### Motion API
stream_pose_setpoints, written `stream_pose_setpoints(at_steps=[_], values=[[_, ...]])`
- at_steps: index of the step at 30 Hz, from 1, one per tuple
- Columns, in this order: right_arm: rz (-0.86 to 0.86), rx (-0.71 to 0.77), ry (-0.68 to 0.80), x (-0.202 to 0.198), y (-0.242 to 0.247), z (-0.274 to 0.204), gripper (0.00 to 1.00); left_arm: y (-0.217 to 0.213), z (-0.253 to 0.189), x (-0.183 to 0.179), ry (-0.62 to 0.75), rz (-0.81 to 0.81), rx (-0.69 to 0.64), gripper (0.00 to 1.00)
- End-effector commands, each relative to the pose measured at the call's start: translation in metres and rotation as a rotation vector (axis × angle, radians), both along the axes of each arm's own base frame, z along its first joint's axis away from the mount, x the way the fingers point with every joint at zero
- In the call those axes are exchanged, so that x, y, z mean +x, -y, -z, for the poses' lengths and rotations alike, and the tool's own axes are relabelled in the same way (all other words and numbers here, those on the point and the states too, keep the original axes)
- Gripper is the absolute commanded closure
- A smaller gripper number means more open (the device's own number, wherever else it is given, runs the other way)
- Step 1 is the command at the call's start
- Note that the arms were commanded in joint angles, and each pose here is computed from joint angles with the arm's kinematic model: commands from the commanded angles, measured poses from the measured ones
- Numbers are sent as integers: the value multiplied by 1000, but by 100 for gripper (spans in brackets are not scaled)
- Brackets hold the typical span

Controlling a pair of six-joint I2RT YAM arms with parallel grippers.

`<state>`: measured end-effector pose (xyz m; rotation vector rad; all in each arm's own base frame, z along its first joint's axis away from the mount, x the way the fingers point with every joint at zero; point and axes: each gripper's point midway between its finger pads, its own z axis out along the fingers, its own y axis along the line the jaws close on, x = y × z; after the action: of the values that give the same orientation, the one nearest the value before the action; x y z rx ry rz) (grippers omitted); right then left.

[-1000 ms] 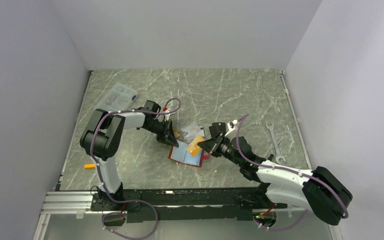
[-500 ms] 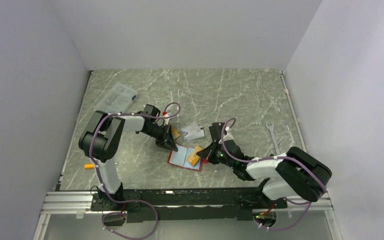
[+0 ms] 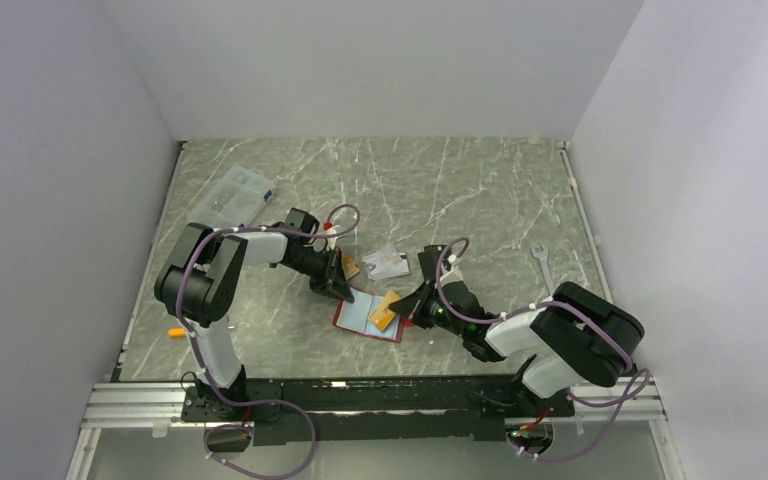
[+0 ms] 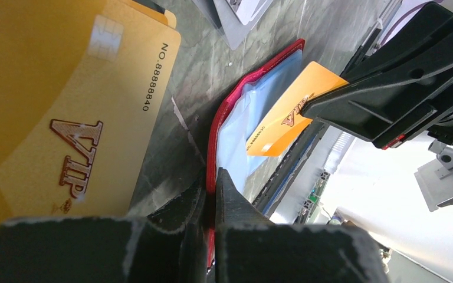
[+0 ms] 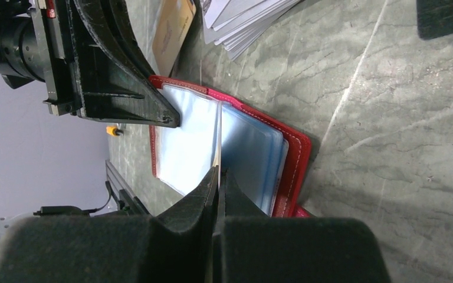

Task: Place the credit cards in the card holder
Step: Insert the credit card into the card holder.

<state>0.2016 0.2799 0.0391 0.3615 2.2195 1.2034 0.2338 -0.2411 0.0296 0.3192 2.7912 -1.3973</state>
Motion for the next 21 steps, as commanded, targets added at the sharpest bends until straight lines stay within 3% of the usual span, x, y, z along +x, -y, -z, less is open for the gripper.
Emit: stream_pose_setpoints(at_steps=[1,21], values=[[2,38,33,5,-7,-10,100,0,-6,1,44,13,-7,91],[0,105,83,2,-9,-26,100,-1,-4,1,47,15,7,90]])
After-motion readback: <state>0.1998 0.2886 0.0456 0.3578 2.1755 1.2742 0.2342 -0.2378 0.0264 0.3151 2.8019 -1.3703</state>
